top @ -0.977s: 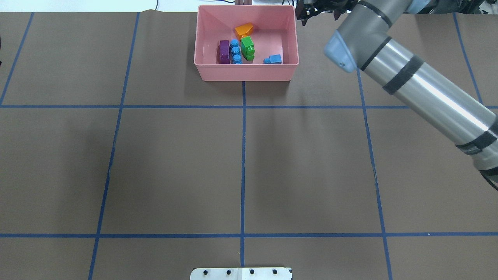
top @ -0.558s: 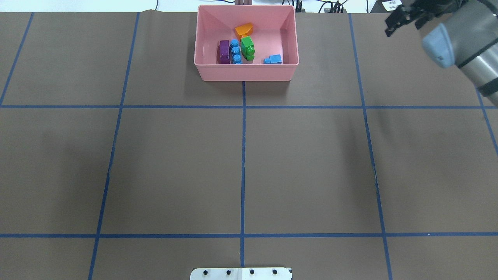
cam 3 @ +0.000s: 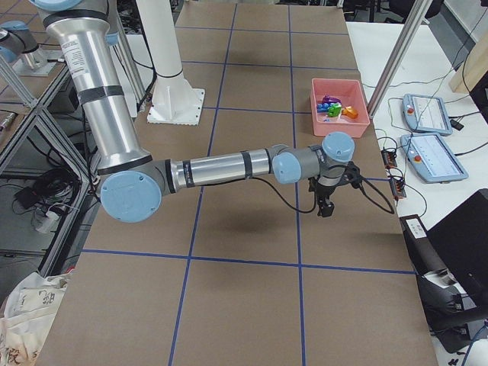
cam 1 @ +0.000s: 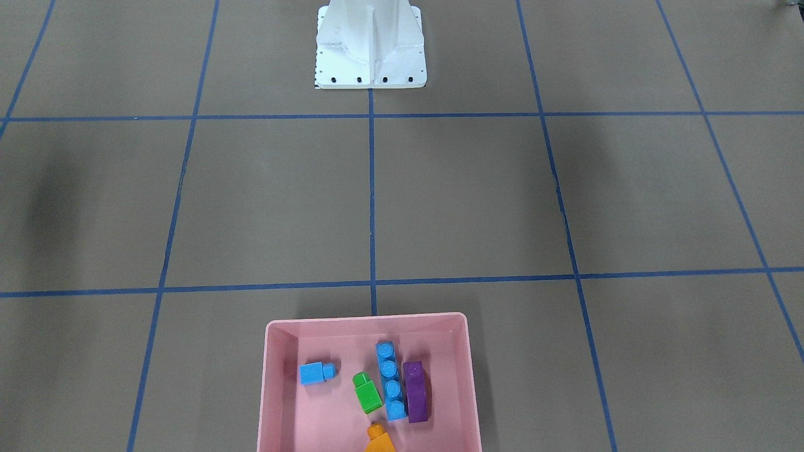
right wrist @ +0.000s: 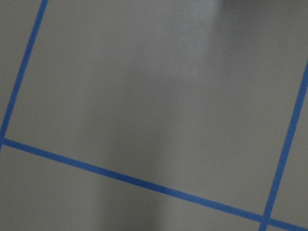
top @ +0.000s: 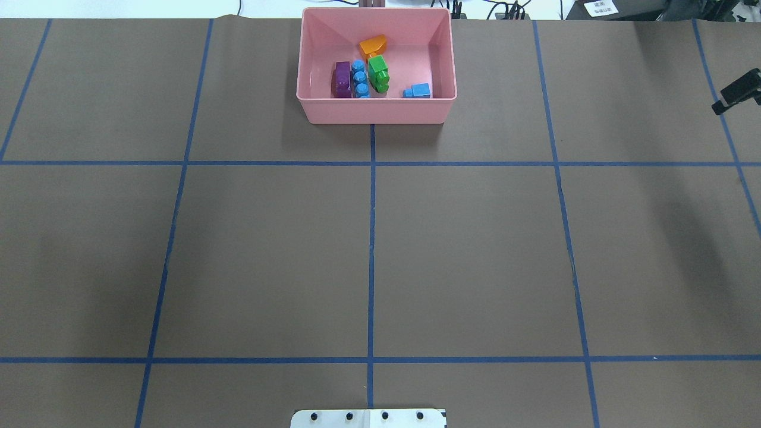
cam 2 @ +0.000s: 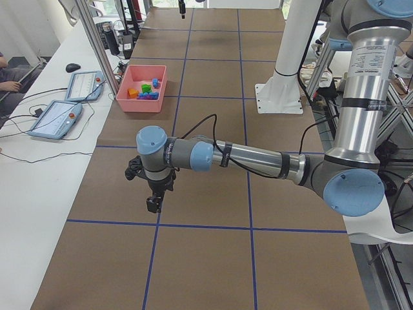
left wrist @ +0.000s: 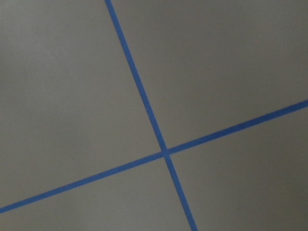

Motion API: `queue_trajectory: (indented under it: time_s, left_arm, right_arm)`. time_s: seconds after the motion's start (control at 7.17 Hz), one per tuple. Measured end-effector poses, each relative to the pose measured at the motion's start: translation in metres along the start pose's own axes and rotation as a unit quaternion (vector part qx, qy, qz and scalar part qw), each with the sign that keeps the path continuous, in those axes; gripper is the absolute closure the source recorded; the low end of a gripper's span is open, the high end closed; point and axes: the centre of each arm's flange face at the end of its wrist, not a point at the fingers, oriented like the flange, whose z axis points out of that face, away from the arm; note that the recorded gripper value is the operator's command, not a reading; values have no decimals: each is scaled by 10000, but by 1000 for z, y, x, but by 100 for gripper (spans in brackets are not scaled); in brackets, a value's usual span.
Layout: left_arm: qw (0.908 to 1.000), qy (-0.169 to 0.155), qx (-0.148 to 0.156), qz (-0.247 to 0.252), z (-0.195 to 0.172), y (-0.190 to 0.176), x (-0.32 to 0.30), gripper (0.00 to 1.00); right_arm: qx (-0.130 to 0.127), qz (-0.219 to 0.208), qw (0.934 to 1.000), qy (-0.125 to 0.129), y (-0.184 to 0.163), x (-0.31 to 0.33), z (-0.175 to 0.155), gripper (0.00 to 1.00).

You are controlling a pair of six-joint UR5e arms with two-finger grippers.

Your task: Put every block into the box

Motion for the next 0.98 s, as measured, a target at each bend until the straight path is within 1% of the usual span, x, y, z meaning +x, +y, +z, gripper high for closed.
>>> queue_trajectory:
  time_s: [0.14,0.42,0.56,0.7,0.98]
  left_arm:
    - [10000,7,-47,-82,7,14,-6,0]
    - [9996,32,-141,-228,17,35,-13,0]
    - [9993,59,-164,-329,17,39,-13,0]
    - [9984,127,-173,-525,19,42,-12,0]
    - [9950,460,-129,-880,20,52,-6,0]
  right_arm:
    - [-56,116,9999,59,19,19,6,0]
    - [-6,485,9988,108,56,59,-6,0]
    - [50,664,9977,88,85,74,-15,0]
    - [145,869,9961,-7,112,88,-27,0]
    - [245,1147,9928,-241,153,100,-38,0]
